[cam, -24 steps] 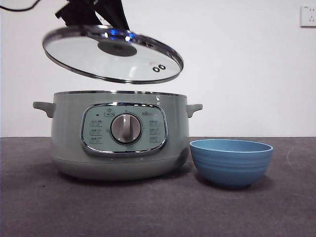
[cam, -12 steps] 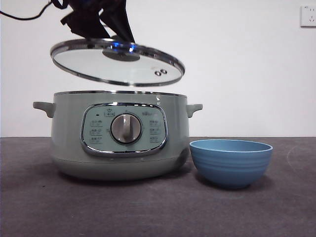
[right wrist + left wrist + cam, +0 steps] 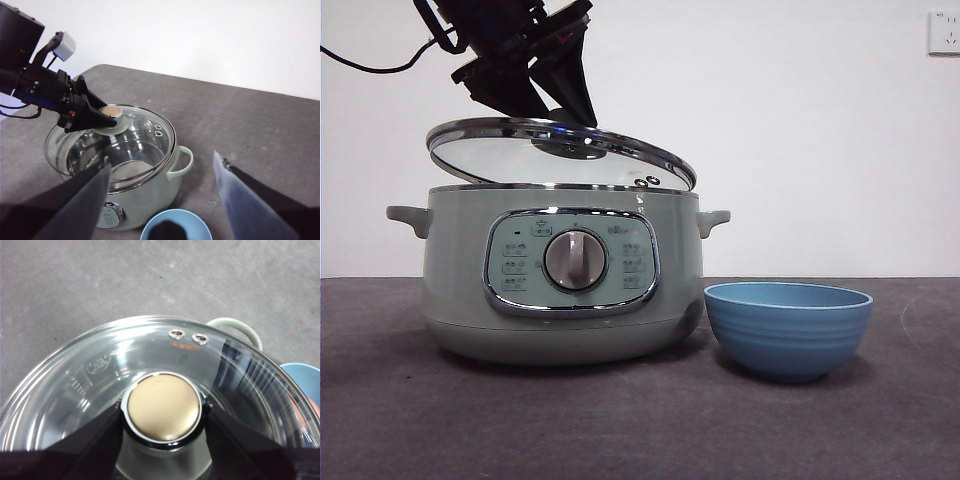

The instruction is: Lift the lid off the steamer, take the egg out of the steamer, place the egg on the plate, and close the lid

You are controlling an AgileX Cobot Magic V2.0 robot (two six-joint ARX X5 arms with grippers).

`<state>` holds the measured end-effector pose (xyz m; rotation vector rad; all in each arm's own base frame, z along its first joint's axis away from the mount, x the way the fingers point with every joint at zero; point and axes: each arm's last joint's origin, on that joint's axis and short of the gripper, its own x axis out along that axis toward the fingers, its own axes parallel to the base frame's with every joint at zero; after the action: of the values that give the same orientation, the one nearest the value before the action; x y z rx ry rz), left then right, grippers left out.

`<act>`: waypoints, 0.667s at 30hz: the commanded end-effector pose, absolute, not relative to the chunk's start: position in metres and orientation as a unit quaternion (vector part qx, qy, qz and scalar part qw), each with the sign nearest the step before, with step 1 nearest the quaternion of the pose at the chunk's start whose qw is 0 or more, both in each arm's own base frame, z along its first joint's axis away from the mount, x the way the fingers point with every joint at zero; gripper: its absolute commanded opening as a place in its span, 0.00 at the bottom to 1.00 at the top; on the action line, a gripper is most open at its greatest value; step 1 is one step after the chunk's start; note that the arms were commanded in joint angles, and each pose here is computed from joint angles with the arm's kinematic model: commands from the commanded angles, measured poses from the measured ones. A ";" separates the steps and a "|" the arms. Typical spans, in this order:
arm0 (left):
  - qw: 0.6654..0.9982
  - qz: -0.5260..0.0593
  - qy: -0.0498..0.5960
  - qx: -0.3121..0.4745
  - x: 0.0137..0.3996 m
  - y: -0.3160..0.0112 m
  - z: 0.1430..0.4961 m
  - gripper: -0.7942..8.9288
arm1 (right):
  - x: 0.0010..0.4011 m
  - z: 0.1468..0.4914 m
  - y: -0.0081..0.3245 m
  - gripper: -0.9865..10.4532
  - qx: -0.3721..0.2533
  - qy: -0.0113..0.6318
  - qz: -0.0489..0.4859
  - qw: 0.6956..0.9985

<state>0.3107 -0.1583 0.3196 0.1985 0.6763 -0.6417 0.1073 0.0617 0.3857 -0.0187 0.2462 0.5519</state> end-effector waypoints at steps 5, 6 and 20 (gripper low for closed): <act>0.896 -0.313 0.297 0.100 0.310 -0.158 0.330 0.07 | 0.107 0.387 0.062 0.39 -0.003 0.116 0.271 0.956; 0.896 -0.313 0.299 0.100 0.310 -0.158 0.330 0.07 | 0.107 0.387 0.062 0.39 -0.003 0.116 0.271 0.956; 0.890 -0.309 0.321 0.102 0.315 -0.161 0.318 0.07 | 0.107 0.387 0.062 0.39 -0.003 0.116 0.271 0.955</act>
<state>0.3125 -0.1588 0.3144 0.2120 0.7001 -0.6341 0.1073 0.0617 0.3862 -0.0175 0.2413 0.5525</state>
